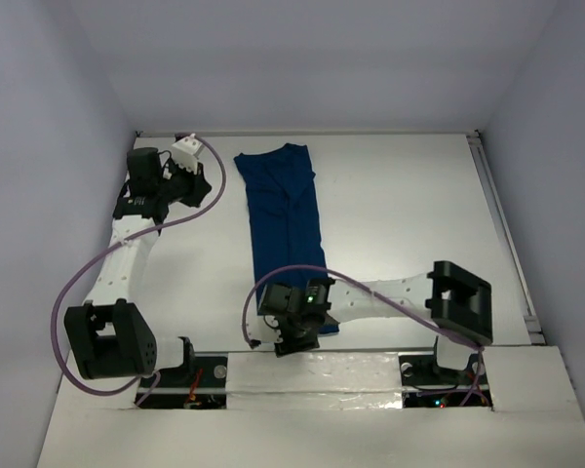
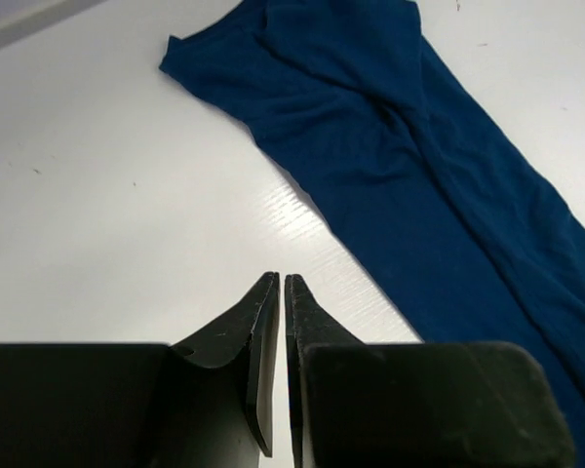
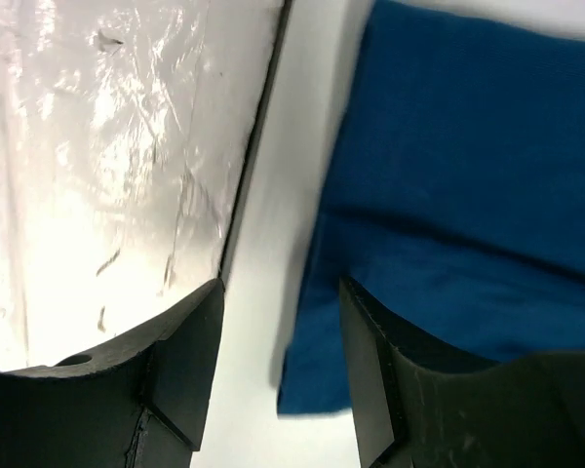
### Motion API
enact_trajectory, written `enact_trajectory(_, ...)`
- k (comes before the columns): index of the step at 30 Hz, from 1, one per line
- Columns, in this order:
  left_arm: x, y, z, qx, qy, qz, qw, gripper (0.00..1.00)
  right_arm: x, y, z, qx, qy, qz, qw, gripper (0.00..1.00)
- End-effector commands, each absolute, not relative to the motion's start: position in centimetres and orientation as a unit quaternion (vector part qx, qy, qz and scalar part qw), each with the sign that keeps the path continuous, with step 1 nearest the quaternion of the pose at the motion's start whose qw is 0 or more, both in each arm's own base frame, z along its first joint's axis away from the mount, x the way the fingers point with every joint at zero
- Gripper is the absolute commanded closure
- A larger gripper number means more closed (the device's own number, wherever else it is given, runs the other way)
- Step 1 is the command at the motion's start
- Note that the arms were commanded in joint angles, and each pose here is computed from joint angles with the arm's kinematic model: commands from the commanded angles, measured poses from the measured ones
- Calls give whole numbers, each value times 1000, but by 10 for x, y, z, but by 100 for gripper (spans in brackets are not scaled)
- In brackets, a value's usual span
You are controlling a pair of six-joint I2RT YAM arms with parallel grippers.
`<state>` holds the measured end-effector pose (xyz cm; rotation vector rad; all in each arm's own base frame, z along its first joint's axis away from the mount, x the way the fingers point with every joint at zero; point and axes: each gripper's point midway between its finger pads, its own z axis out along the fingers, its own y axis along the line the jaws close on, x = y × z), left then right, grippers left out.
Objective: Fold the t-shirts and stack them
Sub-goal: Grab the bottom of the folded rectangular tshirt with right arm
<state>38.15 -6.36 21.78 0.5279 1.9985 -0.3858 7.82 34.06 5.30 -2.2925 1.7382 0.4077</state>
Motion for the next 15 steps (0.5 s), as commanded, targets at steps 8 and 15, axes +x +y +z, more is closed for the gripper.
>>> enact_trajectory(8, 385, -67, 231, 225, 804, -165, 525, 98, 72, 363, 26, -780, 603, 127, 111, 44)
enact_trajectory(15, 387, -67, 238, 228, 798, -162, 534, 100, 77, 370, 48, -774, 602, 133, 146, 46)
